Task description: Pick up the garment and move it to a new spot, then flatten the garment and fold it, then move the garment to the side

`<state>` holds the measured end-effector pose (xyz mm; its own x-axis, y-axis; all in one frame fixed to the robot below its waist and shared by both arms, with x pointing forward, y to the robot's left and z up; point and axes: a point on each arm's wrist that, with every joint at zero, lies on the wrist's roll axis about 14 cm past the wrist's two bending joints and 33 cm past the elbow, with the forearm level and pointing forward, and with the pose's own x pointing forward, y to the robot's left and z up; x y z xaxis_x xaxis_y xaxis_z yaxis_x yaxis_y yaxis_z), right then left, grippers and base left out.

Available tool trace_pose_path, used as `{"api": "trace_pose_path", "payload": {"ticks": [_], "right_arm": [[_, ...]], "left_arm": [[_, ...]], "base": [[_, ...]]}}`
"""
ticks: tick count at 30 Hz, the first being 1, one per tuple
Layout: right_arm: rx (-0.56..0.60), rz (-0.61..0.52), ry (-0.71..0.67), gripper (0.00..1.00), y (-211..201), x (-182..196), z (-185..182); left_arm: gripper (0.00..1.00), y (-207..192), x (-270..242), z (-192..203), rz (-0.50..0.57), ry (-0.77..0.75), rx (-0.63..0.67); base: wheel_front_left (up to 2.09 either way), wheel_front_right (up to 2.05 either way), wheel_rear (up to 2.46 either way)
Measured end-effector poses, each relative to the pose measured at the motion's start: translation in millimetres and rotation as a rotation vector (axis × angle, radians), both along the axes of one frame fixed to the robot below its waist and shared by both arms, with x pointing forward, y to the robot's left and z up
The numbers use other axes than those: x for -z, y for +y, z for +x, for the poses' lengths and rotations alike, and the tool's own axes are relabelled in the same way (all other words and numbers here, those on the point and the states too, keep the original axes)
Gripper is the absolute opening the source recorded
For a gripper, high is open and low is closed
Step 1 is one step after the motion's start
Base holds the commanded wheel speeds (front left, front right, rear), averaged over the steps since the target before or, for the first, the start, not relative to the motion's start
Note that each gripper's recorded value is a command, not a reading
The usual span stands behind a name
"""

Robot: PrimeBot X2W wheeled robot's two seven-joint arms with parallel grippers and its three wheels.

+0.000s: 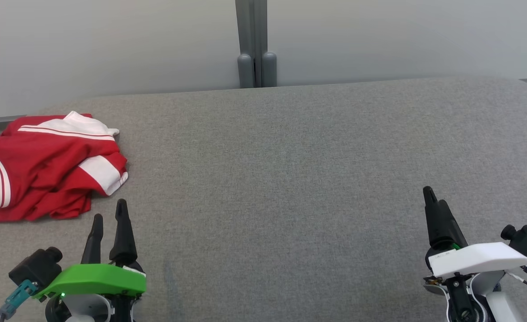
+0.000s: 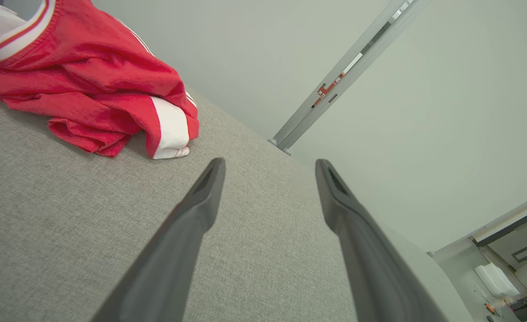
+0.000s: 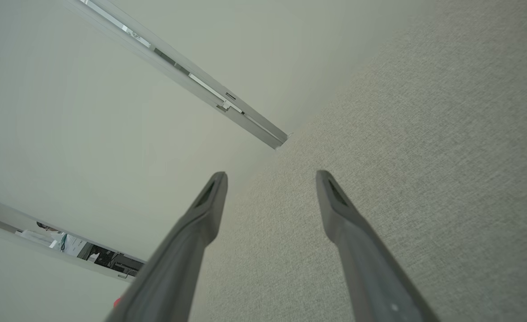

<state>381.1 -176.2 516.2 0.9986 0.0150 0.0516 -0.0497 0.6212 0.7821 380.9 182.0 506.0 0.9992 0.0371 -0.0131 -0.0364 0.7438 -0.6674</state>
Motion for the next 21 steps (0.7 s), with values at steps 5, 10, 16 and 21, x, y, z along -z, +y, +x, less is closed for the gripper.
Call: {"api": "trace_pose_path", "payload": {"ticks": [5, 10, 16, 21], "right_arm": [[-0.004, -0.064, -0.009, 1.00, 2.0, -1.0, -0.1], [-0.007, -0.122, -0.017, 1.00, 4.2, -1.3, -0.9], [-0.015, -0.197, -0.030, 1.00, 7.3, -2.4, -1.1], [-0.020, -0.246, -0.040, 1.00, 9.6, -3.4, -1.2]], "left_arm": [[1.00, -2.3, 2.3, -0.5, 0.089, 0.007, 0.003], [1.00, -5.0, 1.8, -0.6, 0.150, 0.002, 0.008], [1.00, -6.1, -1.5, -0.8, 0.221, -0.014, 0.007], [1.00, -7.2, -3.8, -1.0, 0.277, -0.026, 0.008]], "base": [[0.00, 0.00, 0.00], [0.00, 0.00, 0.00], [0.00, 0.00, 0.00], [0.00, 0.00, 0.00]]}}
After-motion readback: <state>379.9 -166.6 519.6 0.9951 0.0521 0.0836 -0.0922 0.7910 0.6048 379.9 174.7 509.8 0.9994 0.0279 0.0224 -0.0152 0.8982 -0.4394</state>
